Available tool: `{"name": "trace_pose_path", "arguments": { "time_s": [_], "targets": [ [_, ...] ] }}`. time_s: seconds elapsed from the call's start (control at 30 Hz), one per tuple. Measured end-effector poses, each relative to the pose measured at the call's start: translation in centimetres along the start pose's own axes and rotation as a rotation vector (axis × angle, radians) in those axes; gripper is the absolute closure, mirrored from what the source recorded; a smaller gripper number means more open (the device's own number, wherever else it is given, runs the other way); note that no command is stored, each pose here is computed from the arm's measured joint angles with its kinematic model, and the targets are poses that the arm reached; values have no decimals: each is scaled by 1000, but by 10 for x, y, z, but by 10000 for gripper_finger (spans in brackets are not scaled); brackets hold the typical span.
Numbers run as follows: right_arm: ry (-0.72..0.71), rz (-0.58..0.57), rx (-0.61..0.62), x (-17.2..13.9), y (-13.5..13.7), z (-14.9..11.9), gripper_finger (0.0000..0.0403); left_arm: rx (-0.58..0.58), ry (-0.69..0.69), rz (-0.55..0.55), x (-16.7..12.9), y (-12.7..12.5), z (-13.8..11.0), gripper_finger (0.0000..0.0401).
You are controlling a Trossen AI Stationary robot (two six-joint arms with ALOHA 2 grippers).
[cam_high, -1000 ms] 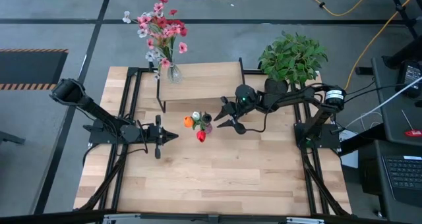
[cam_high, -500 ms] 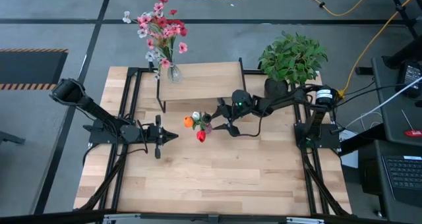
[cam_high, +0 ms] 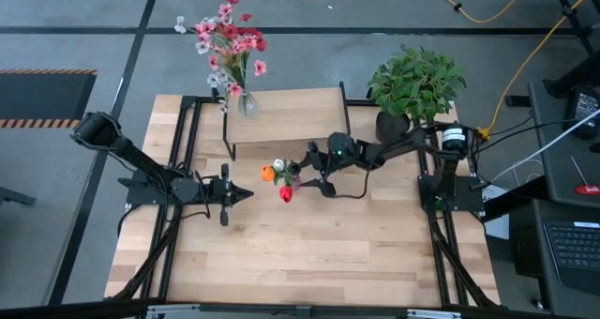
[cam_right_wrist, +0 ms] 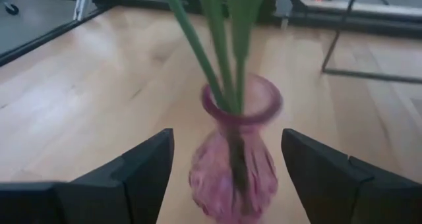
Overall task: Pick and place flowers into a vace then onto a shelf
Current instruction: Put the pink vase on the shelf
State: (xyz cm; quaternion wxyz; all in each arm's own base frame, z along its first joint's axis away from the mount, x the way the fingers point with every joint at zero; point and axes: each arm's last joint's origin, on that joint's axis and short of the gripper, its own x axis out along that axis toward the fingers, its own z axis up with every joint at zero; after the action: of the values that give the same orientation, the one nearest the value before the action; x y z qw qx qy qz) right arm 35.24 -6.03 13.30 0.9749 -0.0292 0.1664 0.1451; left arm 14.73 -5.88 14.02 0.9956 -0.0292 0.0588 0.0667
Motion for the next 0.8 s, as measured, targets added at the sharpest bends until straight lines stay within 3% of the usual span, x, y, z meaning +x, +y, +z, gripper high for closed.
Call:
{"name": "trace_pose_path", "arguments": {
  "time_s": [0.8],
  "targets": [
    [-38, -104, 13, 14, 9, 7, 121, 0, 0, 0, 0, 0, 0, 395]
  ]
}}
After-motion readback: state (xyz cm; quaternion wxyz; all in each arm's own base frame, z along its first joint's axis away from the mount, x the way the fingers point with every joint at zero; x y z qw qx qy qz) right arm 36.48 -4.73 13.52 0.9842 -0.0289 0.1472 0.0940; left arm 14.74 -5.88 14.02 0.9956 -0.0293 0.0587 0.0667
